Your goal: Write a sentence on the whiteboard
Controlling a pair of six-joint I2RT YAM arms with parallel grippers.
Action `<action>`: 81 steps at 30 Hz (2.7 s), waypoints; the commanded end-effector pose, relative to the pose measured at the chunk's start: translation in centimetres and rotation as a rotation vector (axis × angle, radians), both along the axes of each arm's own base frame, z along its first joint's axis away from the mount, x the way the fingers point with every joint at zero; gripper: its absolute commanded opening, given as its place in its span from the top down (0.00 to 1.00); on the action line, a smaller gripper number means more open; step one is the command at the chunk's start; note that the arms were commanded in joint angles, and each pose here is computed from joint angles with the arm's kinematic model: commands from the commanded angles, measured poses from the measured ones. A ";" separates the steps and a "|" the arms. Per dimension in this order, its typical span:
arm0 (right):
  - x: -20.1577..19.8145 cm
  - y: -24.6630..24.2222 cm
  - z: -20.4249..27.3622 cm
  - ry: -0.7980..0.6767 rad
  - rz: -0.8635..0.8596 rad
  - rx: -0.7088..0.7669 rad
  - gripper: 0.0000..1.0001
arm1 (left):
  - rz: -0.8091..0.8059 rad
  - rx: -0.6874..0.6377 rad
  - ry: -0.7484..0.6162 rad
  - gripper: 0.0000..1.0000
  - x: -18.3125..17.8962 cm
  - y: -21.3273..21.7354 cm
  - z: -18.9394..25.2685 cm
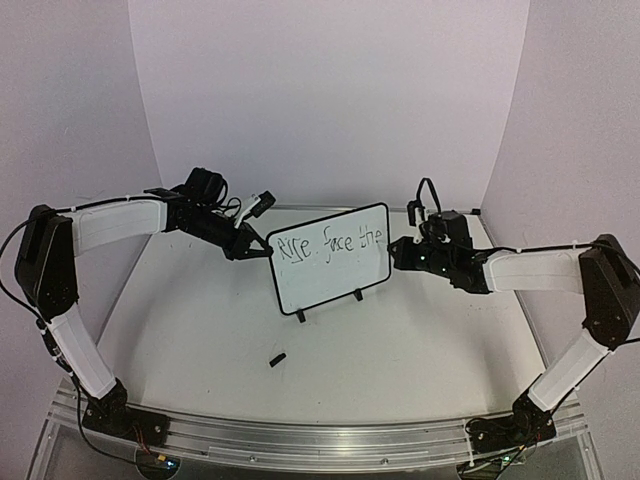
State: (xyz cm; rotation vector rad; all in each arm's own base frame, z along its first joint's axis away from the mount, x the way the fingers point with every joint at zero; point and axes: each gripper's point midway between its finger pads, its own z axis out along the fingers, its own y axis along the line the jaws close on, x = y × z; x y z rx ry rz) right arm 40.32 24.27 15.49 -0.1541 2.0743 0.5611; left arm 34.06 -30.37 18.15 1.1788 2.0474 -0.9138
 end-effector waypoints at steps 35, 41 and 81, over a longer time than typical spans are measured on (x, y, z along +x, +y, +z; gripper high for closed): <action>-3.7 -2.2 6.6 -0.110 0.016 0.058 1.00 | -0.007 0.140 0.107 1.00 -1.6 0.9 -4.6; -6.8 -0.8 8.8 -0.127 0.135 0.126 1.00 | -0.005 0.136 0.107 1.00 -1.6 0.9 -4.4; -9.0 18.7 -2.4 -0.026 0.382 -0.022 1.00 | -0.012 0.141 0.099 1.00 -2.0 0.6 -4.2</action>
